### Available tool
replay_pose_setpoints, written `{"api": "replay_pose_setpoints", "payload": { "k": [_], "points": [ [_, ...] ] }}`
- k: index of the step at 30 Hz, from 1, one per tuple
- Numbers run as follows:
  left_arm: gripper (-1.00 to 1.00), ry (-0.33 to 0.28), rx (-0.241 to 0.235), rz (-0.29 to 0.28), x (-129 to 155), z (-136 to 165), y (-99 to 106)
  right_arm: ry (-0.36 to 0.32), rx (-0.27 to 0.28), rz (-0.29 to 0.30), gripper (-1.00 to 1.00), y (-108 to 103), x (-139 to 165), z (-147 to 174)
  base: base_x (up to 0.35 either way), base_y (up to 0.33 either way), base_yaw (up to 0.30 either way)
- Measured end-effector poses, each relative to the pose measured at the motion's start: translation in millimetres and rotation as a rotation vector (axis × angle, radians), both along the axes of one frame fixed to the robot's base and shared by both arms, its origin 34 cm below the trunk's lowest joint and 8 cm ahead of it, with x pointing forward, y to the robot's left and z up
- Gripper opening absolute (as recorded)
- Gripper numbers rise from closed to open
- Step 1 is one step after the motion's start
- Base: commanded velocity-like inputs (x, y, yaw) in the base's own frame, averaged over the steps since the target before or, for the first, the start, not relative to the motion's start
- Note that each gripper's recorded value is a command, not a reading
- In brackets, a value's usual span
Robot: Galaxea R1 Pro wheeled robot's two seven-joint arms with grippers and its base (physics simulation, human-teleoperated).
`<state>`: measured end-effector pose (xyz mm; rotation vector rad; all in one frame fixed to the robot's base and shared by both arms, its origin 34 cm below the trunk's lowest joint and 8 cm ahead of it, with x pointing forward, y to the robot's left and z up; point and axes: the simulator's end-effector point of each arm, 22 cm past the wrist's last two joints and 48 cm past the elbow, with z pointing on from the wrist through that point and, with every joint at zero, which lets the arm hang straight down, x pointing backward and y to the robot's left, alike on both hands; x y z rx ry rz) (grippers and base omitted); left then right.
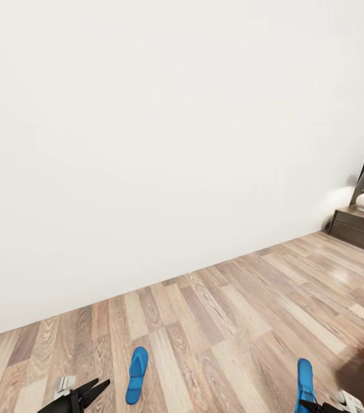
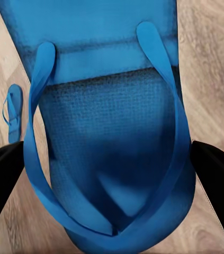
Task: In the bedroom, move the book from the bed onto either nightstand, and place the two sandals side by side next to the bed.
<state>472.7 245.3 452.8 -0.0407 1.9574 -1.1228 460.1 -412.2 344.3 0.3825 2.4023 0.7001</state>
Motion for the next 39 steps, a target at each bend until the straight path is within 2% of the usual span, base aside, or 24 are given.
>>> {"api": "replay_pose_setpoints", "payload": {
  "k": [11, 15, 17, 29, 39],
  "points": [
    [1.0, -0.004, 0.006, 0.005, 1, 1, 0, -0.002, -0.003, 0.003, -1.0, 1, 0, 1, 0.0, 0.0, -0.299],
    [1.0, -0.007, 0.007, 0.006, 2, 2, 0, -0.005, 0.018, 0.014, -1.0, 19, 2, -2, 0.0, 0.0, -0.299],
    [1.0, -0.008, 0.006, 0.006, 2, 2, 0, -0.008, 0.021, 0.015, -1.0, 21, 3, -2, 0.0, 0.0, -0.298],
    [1.0, -0.012, 0.004, 0.005, 2, 4, -1, -0.014, 0.025, 0.016, -1.0, 23, 4, 0, 0.0, 0.0, -0.153],
    [1.0, -0.007, 0.003, 0.003, 1, 2, -1, -0.008, 0.025, 0.018, -1.0, 24, 3, -2, 0.0, 0.0, -0.263]
  ]
}}
